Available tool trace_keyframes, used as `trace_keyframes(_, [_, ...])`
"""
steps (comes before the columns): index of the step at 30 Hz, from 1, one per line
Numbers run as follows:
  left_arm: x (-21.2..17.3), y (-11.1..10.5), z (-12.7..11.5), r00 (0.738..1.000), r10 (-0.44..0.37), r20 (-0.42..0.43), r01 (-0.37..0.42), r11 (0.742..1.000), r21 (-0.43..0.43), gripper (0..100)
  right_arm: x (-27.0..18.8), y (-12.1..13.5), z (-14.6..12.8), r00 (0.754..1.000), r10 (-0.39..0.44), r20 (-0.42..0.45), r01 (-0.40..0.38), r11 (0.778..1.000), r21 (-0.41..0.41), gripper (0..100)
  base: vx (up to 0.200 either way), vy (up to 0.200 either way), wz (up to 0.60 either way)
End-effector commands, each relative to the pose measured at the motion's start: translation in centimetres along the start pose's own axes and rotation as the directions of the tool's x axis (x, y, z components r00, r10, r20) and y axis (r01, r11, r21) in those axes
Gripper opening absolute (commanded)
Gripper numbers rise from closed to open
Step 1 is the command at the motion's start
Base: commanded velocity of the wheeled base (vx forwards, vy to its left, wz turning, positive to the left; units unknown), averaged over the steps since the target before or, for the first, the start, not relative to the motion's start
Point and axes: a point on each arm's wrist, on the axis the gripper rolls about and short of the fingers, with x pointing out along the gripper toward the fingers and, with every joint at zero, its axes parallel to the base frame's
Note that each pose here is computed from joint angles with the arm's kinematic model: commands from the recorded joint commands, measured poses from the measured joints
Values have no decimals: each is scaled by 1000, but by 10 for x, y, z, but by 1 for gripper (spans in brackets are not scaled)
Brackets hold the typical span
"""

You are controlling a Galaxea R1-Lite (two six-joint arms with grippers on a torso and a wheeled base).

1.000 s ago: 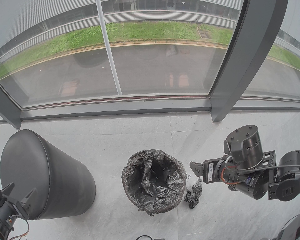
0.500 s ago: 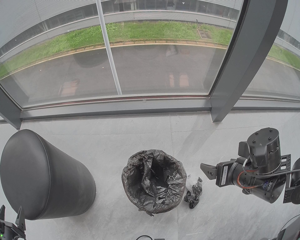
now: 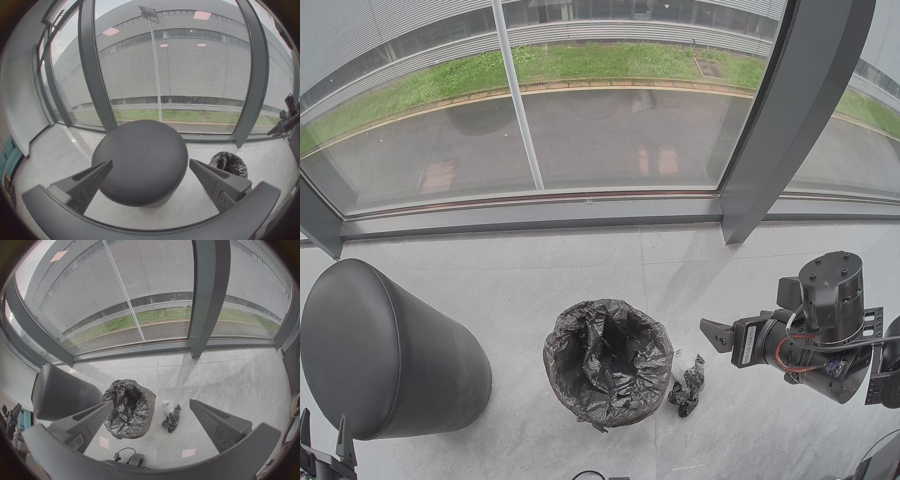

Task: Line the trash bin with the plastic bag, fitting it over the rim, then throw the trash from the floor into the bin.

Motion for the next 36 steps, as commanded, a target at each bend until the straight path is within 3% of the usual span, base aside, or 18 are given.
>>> trace_keyframes(1, [1,-1,-5,998,-59,18,59,998,-11,100,8,-6,0,999,-34,1,34,999,-22,100,0,0,0])
trace_keyframes(4, [1,-3,-5,991,-135,22,136,991,-3,100,16,-12,5,998,-61,30,62,997,-40,100,0,0,0])
trace_keyframes(6, [1,-3,-5,990,-138,22,139,990,-3,100,17,-13,5,998,-63,31,64,997,-41,100,0,0,0])
trace_keyframes(8, [1,-4,-6,985,-170,23,170,985,9,100,39,-21,8,992,-113,60,116,992,-53,100,0,0,0])
trace_keyframes(11, [2,-5,-6,981,-194,17,194,981,6,100,57,-22,5,989,-130,67,134,990,-54,100,0,0,0])
trace_keyframes(15, [3,-7,-12,959,-283,-7,283,958,47,100,89,-16,4,987,-148,60,152,987,-60,100,0,0,0])
trace_keyframes(24, [2,-7,-11,959,-283,-5,283,959,29,100,136,-8,14,990,-127,61,131,989,-67,100,0,0,0])
trace_keyframes(36, [2,-7,-11,959,-284,-4,284,958,30,100,243,-21,0,990,-143,11,143,984,-106,100,0,0,0])
